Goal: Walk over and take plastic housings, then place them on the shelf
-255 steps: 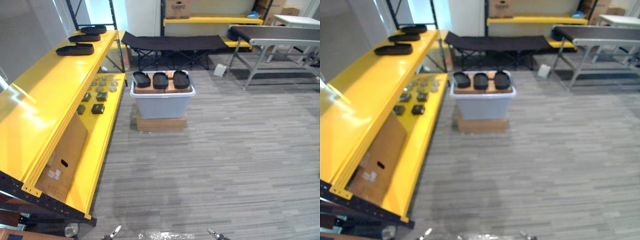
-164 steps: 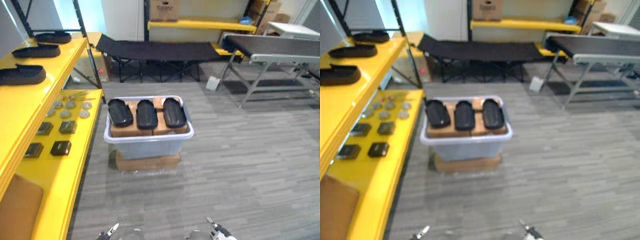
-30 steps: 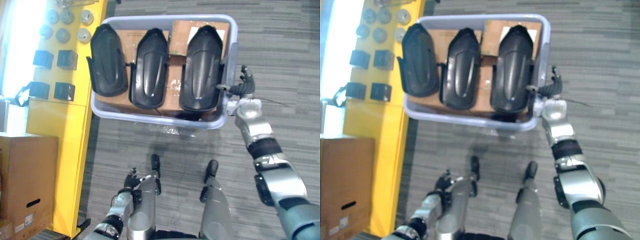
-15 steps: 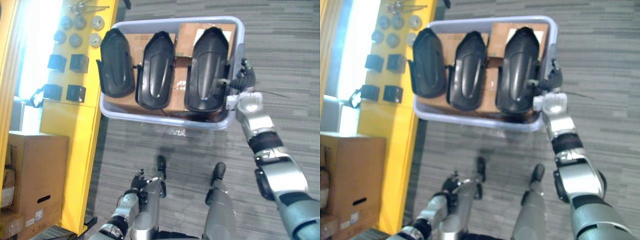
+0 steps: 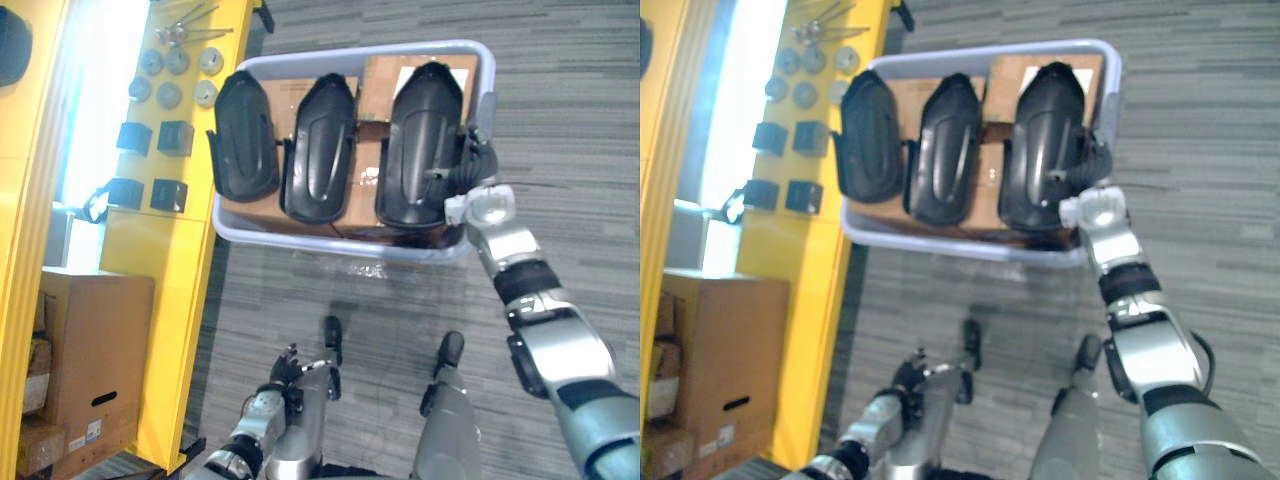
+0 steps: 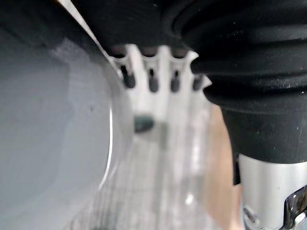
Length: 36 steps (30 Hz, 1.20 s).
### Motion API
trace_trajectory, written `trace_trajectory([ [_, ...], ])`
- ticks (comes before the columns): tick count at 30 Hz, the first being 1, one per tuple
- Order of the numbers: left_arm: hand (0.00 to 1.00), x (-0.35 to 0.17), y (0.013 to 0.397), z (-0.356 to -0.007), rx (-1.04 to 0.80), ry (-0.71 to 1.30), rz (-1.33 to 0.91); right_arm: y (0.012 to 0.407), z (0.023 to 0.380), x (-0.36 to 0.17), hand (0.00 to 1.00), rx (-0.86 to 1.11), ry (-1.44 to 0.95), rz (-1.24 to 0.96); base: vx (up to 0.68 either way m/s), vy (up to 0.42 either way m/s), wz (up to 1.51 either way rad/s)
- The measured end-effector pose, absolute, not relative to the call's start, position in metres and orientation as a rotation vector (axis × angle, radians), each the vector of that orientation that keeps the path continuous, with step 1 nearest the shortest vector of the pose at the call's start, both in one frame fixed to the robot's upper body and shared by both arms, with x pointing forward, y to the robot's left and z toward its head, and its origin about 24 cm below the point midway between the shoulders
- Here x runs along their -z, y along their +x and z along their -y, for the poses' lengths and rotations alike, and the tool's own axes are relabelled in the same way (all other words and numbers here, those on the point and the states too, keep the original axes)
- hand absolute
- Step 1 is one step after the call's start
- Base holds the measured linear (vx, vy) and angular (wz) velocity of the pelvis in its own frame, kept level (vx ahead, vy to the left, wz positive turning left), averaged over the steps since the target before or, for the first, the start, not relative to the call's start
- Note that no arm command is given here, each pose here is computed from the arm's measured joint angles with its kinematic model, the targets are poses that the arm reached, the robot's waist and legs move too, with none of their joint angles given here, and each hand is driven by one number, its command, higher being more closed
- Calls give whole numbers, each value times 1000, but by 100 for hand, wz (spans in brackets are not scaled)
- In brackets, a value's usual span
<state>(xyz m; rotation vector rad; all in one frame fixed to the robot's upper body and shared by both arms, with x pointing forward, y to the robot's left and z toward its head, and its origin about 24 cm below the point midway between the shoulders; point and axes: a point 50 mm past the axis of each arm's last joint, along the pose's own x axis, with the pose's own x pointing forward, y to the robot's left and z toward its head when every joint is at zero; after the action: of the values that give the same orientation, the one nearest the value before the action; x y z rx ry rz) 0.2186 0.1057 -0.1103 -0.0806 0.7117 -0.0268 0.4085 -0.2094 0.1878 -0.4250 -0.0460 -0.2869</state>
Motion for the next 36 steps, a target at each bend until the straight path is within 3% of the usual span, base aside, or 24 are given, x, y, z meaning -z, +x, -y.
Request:
trace_trajectory([
  [13,0,110,219,-104,17,-114,-714,408,231,-177,100,381,-496,-113,0,0,1],
  [21,0,112,218,-104,-58,-238,-740,406,244,-176,100,489,-605,-158,-1,3,6],
  [36,0,110,219,-107,-92,-284,-730,401,256,-187,100,675,-781,43,5,0,3],
])
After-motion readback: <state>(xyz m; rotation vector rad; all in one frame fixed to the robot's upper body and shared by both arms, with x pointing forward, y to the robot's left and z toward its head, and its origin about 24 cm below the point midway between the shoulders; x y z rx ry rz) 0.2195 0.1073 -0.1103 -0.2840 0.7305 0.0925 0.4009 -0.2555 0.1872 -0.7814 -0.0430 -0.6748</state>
